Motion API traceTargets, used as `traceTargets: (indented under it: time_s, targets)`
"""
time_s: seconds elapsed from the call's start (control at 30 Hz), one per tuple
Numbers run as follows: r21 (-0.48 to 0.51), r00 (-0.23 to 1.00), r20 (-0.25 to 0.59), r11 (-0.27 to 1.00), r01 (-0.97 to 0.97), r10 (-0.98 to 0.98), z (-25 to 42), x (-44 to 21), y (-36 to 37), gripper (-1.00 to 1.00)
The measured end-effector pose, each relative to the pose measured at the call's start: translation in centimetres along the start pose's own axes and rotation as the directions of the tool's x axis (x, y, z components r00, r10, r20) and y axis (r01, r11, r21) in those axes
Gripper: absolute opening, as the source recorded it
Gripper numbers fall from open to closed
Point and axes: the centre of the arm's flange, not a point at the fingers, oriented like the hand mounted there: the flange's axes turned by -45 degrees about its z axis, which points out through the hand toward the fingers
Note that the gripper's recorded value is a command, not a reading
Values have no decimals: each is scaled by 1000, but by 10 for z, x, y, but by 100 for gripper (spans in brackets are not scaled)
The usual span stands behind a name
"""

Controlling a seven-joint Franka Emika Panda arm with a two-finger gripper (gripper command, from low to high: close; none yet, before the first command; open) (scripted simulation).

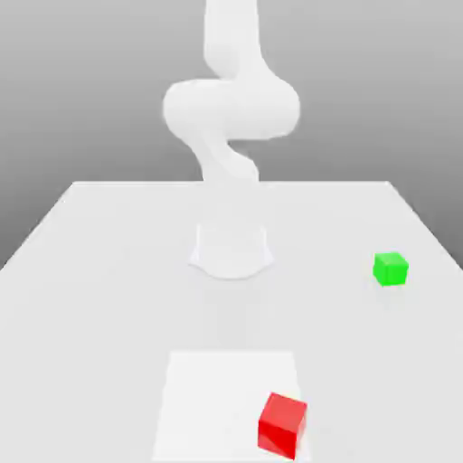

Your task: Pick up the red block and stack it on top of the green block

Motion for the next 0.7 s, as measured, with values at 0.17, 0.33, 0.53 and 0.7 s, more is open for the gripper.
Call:
traceTargets:
  time_s: [0.17, 0.33, 0.53, 0.7]
  targets:
    - [121, 972, 130, 976, 179, -195, 105, -14, -7, 0]
    - [243, 895, 221, 911, 334, -388, 201, -47, -23, 0]
    - [384, 742, 289, 783, 490, -605, 299, -110, -46, 0]
    - [495, 562, 311, 635, 593, -767, 363, -175, -62, 0]
